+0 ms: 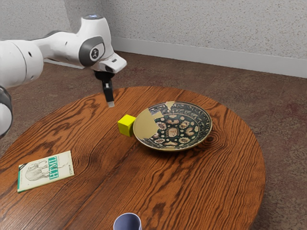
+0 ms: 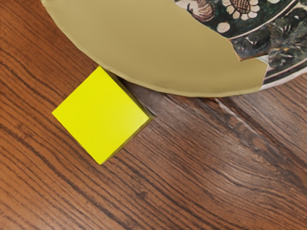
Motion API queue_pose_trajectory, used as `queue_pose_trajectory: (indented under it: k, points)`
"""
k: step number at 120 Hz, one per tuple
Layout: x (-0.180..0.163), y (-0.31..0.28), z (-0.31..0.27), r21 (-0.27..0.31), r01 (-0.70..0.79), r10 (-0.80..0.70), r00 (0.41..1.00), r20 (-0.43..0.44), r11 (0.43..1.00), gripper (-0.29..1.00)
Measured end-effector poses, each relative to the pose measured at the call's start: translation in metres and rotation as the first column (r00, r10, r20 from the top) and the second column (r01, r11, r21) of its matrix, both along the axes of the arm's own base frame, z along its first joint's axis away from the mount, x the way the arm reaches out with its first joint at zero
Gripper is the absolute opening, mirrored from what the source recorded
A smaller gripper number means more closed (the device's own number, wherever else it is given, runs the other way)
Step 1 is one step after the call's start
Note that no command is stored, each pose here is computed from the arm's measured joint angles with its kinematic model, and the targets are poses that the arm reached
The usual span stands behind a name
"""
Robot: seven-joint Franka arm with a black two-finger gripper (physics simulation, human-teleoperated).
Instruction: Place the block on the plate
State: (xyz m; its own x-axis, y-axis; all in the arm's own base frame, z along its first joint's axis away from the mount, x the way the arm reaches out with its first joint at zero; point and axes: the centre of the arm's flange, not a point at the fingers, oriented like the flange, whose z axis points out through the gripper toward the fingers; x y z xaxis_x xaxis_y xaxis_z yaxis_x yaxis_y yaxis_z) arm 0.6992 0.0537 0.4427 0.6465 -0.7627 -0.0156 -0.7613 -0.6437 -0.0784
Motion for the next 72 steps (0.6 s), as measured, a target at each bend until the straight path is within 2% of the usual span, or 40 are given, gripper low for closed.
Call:
queue_pose_trajectory:
  k: [36, 72]
  points:
    - [0.037, 0.001, -0.045, 0.024, 0.237, -0.235, 0.970, -0.058, 0.971, 0.70]
    - [0.063, 0.002, -0.084, 0.011, 0.411, -0.409, 0.909, -0.084, 0.912, 0.70]
